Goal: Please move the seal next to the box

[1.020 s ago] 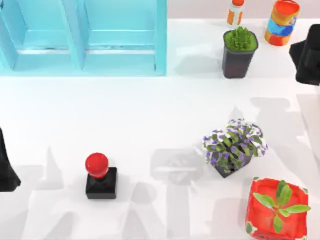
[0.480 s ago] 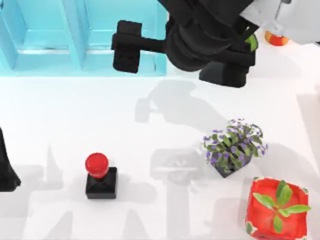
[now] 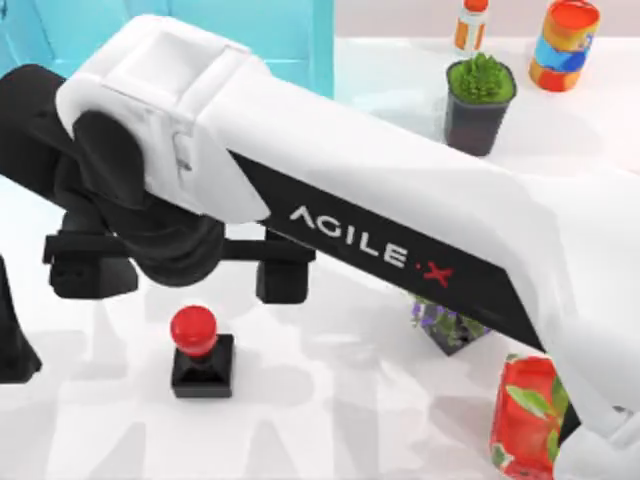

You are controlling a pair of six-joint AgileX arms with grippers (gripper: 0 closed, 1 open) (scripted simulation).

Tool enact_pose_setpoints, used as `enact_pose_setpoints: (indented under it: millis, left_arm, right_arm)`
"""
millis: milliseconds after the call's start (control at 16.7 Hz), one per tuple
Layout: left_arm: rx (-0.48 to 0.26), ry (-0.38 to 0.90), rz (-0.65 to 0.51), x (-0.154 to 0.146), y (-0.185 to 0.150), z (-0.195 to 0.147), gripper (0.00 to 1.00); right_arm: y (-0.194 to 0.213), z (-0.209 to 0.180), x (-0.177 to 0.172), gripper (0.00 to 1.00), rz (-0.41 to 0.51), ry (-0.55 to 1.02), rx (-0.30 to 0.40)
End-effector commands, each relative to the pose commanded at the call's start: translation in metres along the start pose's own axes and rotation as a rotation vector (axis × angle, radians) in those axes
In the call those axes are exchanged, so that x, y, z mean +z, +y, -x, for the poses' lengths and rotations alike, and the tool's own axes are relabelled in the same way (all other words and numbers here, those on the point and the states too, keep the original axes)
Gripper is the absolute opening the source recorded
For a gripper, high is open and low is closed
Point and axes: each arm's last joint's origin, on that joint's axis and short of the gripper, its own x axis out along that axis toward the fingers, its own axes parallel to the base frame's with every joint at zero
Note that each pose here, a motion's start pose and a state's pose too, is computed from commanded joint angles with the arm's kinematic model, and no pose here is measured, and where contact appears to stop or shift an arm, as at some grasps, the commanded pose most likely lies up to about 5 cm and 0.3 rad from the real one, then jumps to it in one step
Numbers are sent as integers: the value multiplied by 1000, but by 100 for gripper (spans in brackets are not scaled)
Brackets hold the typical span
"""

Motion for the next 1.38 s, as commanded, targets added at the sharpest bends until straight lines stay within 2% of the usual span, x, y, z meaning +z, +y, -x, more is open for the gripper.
enact_pose_setpoints:
  millis: [240, 660, 1140, 1380]
  left_arm:
    - [0, 0, 0, 0, 0, 0, 100]
    - [0, 0, 0, 0, 0, 0, 100]
    - [0, 0, 0, 0, 0, 0, 100]
    - [0, 0, 0, 0, 0, 0, 100]
  right_arm:
    - [17, -15, -18, 100, 11, 17, -38]
    - [17, -20, -16, 100, 10, 18, -38]
    - [15, -103, -19, 100, 10, 16, -35]
    - [13, -115, -20, 100, 11, 17, -38]
